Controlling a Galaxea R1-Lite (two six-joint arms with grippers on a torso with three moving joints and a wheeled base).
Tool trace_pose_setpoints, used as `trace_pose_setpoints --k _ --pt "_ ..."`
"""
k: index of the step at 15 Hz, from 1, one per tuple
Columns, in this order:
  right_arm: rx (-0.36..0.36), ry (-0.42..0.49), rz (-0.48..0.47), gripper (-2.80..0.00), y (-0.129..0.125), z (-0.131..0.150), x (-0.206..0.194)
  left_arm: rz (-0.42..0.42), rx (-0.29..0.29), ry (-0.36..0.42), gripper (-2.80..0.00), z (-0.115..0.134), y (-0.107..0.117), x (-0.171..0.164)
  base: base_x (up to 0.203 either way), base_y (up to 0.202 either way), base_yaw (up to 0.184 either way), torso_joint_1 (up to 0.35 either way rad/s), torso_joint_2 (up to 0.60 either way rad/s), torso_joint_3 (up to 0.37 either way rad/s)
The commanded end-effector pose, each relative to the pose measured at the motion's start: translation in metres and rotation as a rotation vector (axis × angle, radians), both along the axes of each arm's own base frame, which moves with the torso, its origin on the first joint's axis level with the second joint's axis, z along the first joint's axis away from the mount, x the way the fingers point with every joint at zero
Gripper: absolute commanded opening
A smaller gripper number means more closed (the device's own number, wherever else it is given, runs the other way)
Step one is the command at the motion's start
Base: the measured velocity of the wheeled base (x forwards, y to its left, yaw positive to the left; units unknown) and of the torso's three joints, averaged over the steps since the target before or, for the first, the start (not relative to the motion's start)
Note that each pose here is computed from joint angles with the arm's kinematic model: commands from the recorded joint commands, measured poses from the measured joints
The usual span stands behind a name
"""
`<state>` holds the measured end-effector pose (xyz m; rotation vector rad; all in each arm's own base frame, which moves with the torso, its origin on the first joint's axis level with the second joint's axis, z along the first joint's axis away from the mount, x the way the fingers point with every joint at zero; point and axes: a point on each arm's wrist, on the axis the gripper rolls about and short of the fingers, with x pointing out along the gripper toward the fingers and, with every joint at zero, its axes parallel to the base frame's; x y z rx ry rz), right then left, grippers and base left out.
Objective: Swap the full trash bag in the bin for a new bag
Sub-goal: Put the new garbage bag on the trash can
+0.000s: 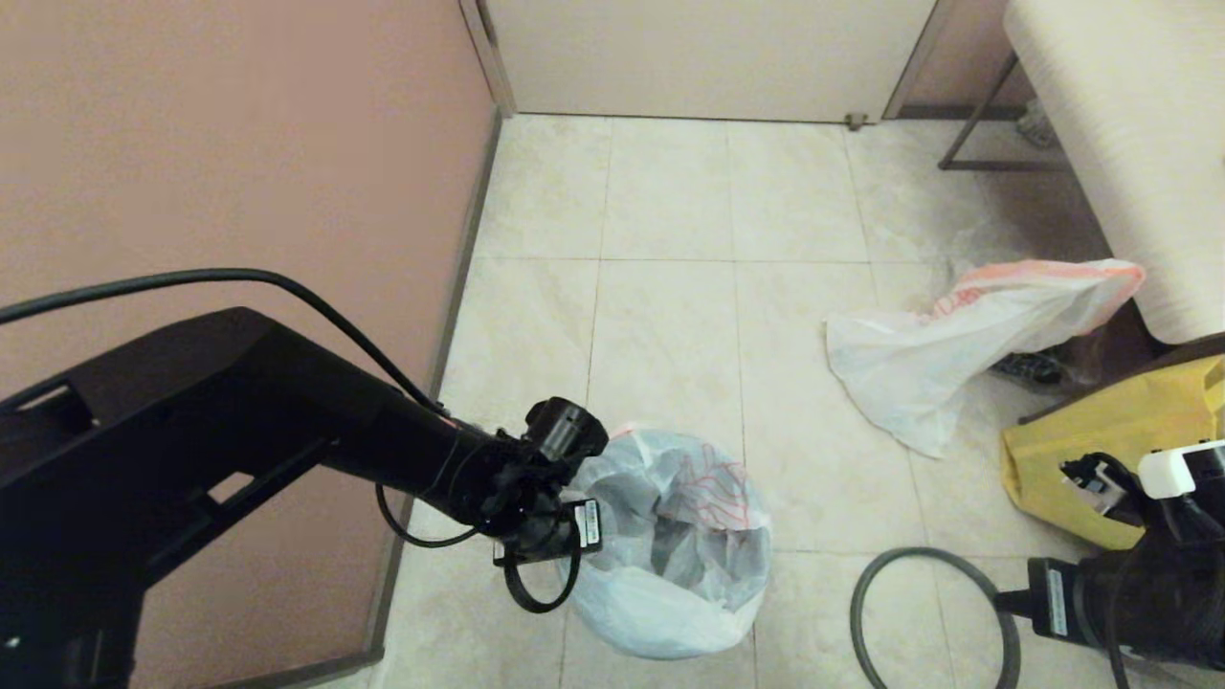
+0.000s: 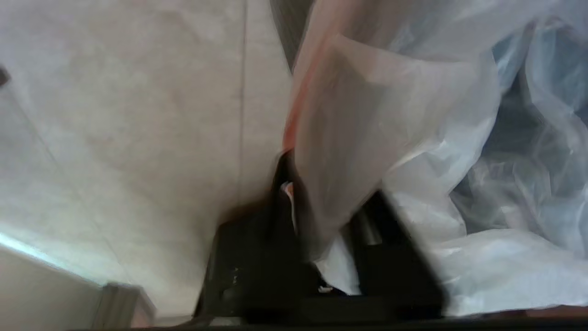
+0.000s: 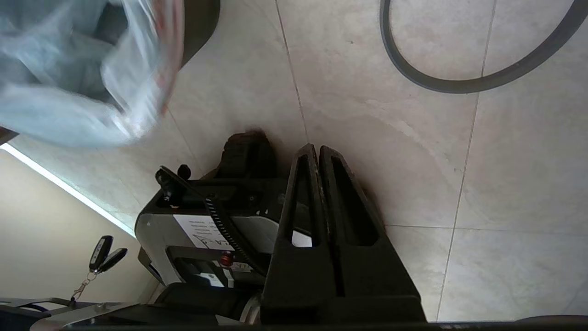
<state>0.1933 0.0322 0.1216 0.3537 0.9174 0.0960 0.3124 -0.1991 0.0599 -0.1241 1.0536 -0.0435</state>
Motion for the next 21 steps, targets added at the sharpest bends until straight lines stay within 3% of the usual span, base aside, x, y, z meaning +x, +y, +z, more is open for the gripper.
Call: trace_pose_setpoints --k 1,5,7,8,10,11,12,15,18,21 --pt "0.002 0.0 -0.001 -2.8 0.0 0.0 0.0 0.005 -0.016 -0.046 0.0 -0.006 0.003 -0.002 0.0 0.0 0.0 0.0 0.0 0.0" --pt "0.003 0.003 -0.006 -2.8 -0.001 -0.001 -0.001 0.001 -0.009 -0.061 0.0 0.004 0.012 -0.011 0.0 0.0 0.0 0.0 0.0 0.0" --pt "0.008 -0.009 0.001 -2.8 -0.001 0.002 -0.004 0.043 0.088 -0.07 0.0 -0.001 0.028 -0.019 0.0 0.0 0.0 0.0 0.0 0.0" --pt "0.014 -0.009 0.008 -2.8 -0.001 0.002 -0.005 0.056 0.109 -0.072 0.0 -0.001 0.033 -0.023 0.0 0.0 0.0 0.0 0.0 0.0" --pt "0.022 -0.003 0.012 -2.8 -0.001 0.001 -0.005 0.065 0.087 -0.124 0.0 0.022 0.04 -0.033 0.0 0.0 0.0 0.0 0.0 0.0" --pt "0.026 0.01 0.015 -2.8 -0.001 -0.002 -0.004 0.06 0.068 -0.157 -0.78 0.036 0.041 -0.039 0.0 0.0 0.0 0.0 0.0 0.0" --pt "0.032 0.018 0.021 -2.8 0.0 -0.005 -0.002 0.037 0.05 -0.186 -2.8 0.047 0.037 -0.046 0.0 0.0 0.0 0.0 0.0 0.0" --pt "0.046 -0.029 0.029 -2.8 0.001 -0.017 0.005 -0.103 0.036 -0.206 -2.8 0.07 -0.005 -0.061 0.0 0.0 0.0 0.0 0.0 0.0" --pt "0.043 -0.061 0.025 -2.8 0.0 -0.013 -0.002 -0.182 0.113 -0.107 -2.8 0.053 -0.049 -0.047 0.0 0.0 0.0 0.0 0.0 0.0" --pt "0.04 -0.118 0.011 -2.8 -0.003 -0.003 -0.013 -0.208 0.165 -0.045 -2.8 0.023 -0.081 -0.024 0.0 0.0 0.0 0.0 0.0 0.0"
